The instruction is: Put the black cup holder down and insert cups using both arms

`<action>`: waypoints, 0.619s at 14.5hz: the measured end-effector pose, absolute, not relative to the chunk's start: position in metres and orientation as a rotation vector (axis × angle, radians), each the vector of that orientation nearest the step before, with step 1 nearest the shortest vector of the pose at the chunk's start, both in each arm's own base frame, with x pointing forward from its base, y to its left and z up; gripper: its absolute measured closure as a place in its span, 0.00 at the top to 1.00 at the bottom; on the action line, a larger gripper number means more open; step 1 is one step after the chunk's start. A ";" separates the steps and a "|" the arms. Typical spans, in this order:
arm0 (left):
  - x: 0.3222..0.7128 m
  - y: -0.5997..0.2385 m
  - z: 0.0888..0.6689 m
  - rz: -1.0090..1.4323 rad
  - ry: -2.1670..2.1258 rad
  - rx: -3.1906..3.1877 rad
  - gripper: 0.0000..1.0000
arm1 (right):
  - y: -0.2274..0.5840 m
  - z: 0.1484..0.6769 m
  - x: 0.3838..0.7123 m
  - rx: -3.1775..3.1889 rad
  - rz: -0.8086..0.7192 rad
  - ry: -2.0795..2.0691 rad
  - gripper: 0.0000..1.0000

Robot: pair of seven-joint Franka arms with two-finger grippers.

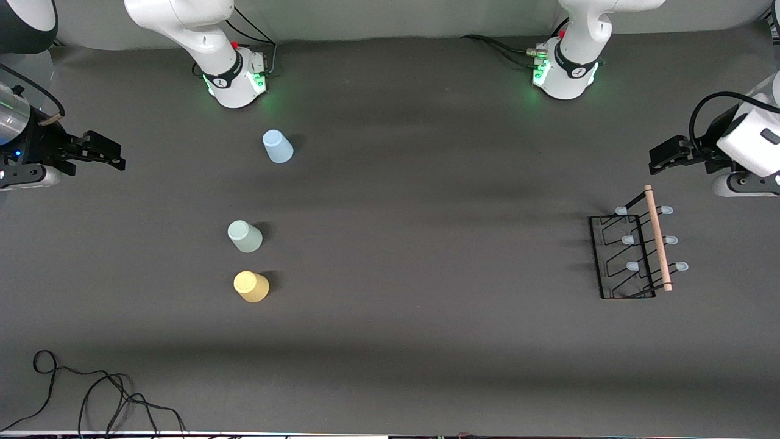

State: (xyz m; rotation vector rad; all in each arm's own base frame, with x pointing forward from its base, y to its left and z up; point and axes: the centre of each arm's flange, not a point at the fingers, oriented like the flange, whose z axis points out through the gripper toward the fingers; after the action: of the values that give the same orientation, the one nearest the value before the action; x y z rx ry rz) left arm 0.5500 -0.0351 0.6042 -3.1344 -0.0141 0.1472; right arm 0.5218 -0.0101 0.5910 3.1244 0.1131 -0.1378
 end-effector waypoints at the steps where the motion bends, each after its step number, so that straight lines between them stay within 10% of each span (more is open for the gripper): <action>1: 0.550 -0.033 0.604 0.147 -0.020 -3.134 1.00 | -0.010 0.591 0.522 3.124 -0.138 0.113 1.00; 9: 0.547 0.037 0.585 0.137 -0.100 -3.120 1.00 | -0.010 0.591 0.522 3.124 -0.138 0.112 1.00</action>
State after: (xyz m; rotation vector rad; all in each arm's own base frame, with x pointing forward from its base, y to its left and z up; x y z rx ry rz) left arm 0.5467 0.0366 0.5846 -3.1198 -0.0999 0.1371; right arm 0.5218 -0.0101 0.5910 3.1244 0.1124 -0.1377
